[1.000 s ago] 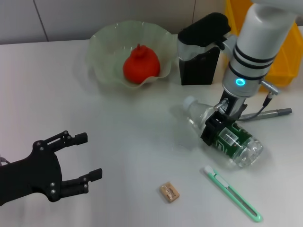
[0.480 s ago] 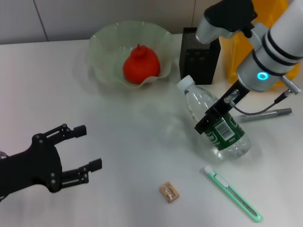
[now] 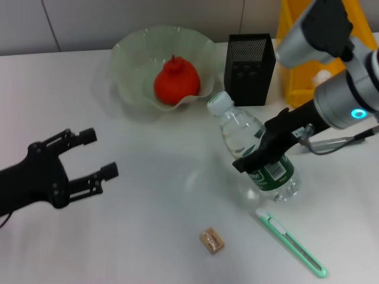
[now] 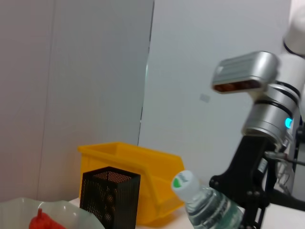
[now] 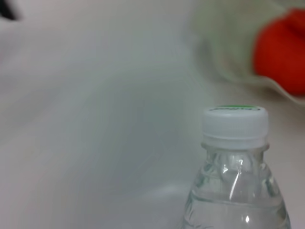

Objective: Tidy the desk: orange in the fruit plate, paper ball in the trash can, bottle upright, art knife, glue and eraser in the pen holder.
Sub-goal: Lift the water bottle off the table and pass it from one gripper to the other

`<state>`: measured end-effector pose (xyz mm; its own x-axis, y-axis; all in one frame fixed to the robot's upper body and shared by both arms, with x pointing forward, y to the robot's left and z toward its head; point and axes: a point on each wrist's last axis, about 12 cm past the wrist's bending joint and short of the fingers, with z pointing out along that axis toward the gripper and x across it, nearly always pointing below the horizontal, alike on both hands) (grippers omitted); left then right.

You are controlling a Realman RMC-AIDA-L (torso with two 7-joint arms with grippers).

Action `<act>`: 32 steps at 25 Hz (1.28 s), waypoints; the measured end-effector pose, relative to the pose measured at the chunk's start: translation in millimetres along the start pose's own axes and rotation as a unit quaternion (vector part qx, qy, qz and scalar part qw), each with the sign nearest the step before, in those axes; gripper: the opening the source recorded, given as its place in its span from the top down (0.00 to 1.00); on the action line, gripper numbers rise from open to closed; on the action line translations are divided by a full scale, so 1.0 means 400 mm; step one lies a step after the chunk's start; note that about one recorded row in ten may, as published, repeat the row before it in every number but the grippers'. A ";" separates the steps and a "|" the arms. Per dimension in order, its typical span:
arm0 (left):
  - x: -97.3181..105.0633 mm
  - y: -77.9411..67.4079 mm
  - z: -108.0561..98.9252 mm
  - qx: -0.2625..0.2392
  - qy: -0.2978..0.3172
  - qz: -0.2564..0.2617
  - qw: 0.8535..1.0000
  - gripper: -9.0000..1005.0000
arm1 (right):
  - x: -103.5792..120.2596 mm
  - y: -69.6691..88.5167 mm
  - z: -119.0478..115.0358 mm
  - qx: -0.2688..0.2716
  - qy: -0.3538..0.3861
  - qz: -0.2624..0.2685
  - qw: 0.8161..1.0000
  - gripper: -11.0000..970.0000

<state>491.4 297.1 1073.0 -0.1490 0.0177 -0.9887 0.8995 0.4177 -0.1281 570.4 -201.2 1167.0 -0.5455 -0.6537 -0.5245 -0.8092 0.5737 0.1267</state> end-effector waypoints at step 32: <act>-0.105 0.084 0.150 0.025 0.000 -0.067 0.997 0.16 | -0.082 -0.004 0.109 -0.083 -0.198 -0.195 0.957 0.22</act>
<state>552.5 255.9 1105.4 -0.2697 -0.0347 -0.9623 0.8909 0.3702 -0.2630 599.1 -159.3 1147.4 -0.0957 -0.5447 -0.8331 -0.9759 0.2163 -0.0293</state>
